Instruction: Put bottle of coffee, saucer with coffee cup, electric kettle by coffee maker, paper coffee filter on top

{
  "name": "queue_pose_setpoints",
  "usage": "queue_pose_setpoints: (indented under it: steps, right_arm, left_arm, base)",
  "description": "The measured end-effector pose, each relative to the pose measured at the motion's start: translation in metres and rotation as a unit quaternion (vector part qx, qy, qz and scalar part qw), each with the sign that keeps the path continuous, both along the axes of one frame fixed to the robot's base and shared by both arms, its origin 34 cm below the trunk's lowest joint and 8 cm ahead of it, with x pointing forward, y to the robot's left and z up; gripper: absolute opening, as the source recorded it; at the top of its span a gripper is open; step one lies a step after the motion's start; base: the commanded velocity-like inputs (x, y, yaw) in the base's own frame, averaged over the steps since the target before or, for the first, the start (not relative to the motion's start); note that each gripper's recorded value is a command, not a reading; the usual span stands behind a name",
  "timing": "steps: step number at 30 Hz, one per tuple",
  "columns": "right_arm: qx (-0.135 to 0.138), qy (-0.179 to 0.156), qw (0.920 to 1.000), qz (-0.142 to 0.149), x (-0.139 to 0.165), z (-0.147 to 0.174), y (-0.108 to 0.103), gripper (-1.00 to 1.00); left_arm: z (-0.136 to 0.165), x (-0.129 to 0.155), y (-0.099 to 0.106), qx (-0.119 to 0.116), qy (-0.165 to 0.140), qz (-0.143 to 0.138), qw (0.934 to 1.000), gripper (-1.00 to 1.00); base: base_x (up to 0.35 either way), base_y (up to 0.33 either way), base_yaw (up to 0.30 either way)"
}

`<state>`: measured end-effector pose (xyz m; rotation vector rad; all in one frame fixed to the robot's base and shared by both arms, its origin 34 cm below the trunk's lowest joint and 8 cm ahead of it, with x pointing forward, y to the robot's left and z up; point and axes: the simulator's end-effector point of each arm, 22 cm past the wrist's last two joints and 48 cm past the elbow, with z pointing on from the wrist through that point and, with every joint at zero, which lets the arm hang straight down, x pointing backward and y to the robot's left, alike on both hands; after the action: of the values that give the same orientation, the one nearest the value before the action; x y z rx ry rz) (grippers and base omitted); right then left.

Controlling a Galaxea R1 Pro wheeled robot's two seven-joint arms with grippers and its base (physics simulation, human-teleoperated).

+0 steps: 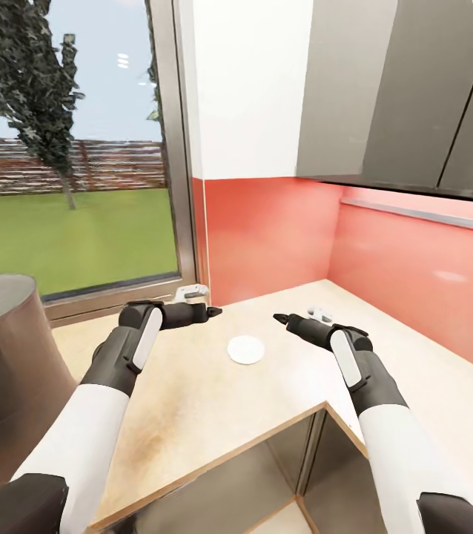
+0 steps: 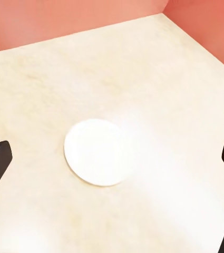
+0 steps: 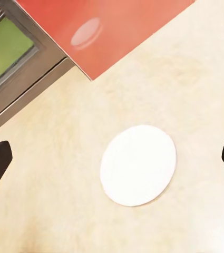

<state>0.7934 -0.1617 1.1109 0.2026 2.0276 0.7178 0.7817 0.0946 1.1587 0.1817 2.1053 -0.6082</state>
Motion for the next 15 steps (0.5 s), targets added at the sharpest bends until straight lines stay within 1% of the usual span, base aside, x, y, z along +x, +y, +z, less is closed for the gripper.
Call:
queue_pose_setpoints:
  steps: [8, 15]
  right_arm:
    - [-0.001, 0.001, 1.0000, 0.000, 0.0001, -0.0009, -0.0006, 1.00]
    - [-0.002, 0.004, 1.0000, 0.000, -0.0005, -0.0038, -0.0014, 1.00]
  left_arm:
    - [-0.0004, 0.0001, 0.0004, 0.000, 0.001, 0.000, 1.0000, 1.00]
    - [-0.0037, -0.0015, -0.0004, 0.000, 0.003, 0.000, 1.0000, 1.00]
  base:
    - [0.110, 0.000, 0.000]
    - [0.267, 0.000, 0.000]
